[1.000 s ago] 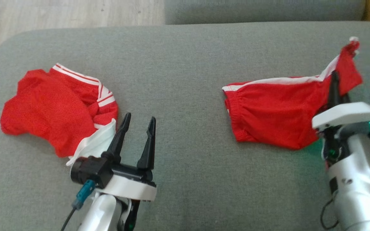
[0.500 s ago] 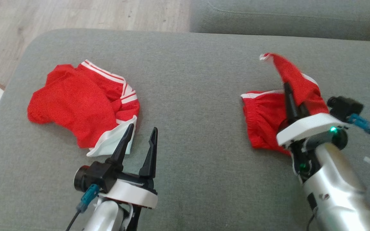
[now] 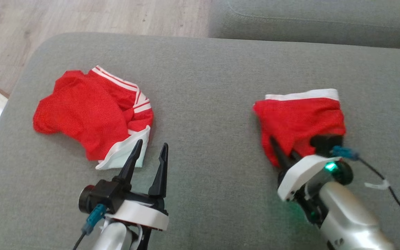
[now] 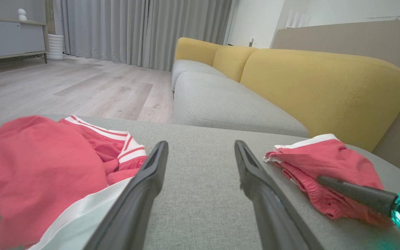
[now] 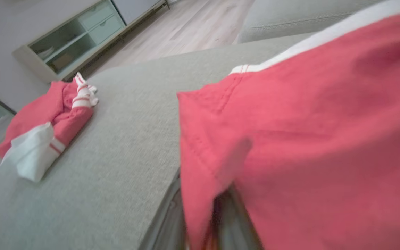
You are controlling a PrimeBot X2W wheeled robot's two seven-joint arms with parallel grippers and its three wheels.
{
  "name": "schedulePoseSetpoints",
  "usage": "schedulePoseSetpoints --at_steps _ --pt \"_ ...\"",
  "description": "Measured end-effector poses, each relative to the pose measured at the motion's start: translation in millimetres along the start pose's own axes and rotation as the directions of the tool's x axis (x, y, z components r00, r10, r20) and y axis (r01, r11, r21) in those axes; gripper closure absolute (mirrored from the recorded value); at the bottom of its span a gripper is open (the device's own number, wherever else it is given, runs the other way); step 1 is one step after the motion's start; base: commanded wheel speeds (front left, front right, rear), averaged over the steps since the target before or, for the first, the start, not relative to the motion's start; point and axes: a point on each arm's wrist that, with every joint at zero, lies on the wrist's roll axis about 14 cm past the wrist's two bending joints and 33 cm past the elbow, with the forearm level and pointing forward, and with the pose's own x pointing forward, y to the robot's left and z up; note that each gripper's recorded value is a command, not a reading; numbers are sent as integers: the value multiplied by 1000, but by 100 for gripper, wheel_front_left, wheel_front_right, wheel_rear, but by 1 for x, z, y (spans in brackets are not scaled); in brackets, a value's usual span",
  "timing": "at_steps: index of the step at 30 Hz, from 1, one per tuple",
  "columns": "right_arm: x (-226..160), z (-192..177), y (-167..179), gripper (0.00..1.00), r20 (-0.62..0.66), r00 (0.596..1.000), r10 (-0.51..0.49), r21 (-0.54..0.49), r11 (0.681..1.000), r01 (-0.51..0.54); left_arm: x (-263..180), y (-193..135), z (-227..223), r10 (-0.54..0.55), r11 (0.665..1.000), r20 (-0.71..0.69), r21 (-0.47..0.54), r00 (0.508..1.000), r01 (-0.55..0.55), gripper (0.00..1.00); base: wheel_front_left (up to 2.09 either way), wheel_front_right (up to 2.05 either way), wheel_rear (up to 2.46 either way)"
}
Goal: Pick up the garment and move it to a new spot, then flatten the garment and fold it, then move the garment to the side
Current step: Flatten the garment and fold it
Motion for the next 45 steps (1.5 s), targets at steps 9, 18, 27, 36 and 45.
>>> schedulePoseSetpoints --at_steps 9,18,27,36,45 --pt "-22 -3 -1 0 40 999 24 -159 987 -17 13 -18 3 -62 998 11 -4 998 62 0 0 0 0" --pt "-66 85 -70 0 348 925 -155 -188 955 231 29 -39 24 -129 992 77 3 989 129 0 0 0 0" --pt "-134 74 -96 0 472 799 -372 -50 894 446 40 -63 27 -210 978 86 34 974 207 0 0 0 0" --pt "-151 57 -98 0 465 771 -436 -13 867 498 36 -69 11 -236 971 46 41 971 234 0 0 0 0" --pt "-115 71 -98 100 462 801 -380 -58 889 455 48 -62 0 -225 974 19 26 974 225 0 0 0 0"
